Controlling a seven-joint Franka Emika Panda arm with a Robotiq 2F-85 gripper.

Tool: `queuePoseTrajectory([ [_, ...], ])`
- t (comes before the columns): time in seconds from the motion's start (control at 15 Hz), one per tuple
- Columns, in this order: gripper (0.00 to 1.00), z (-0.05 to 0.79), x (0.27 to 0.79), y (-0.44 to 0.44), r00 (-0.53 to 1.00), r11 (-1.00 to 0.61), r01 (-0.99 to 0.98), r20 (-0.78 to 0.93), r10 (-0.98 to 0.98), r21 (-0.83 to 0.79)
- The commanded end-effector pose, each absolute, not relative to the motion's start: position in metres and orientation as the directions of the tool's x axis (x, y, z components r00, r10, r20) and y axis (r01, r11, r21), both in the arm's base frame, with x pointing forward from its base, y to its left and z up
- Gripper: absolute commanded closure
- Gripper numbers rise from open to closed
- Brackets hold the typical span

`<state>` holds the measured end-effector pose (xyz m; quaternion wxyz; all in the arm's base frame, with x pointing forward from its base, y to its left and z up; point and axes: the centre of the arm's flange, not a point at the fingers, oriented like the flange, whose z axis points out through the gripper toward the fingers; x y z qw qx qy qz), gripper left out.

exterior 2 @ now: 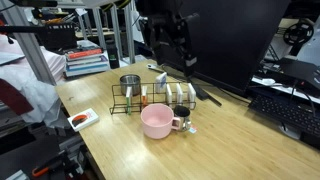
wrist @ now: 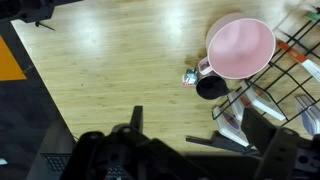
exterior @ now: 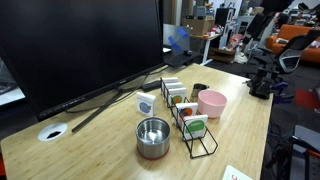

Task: Put the blue book in the rack

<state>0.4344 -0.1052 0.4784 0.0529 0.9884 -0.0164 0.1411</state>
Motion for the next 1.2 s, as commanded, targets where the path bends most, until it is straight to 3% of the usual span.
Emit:
queuePoseTrajectory([
  [0.0,0.0,0.479,0.434,-0.105,0.959,-0.994,-0.047,0.281,-0.018,0.1],
  [0.4,0.0,0.495,0.461,-0.08,0.951,-0.994,0.003,0.306,0.036,0.107],
  [0.87,0.0,0.51,0.521,0.009,0.922,-0.963,0.223,0.289,0.258,0.149],
  [1.07,0.0,0.498,0.531,0.03,0.901,-0.918,0.359,0.196,0.388,0.169],
  [1.13,0.0,0.494,0.519,0.032,0.912,-0.943,0.291,0.251,0.324,0.161],
])
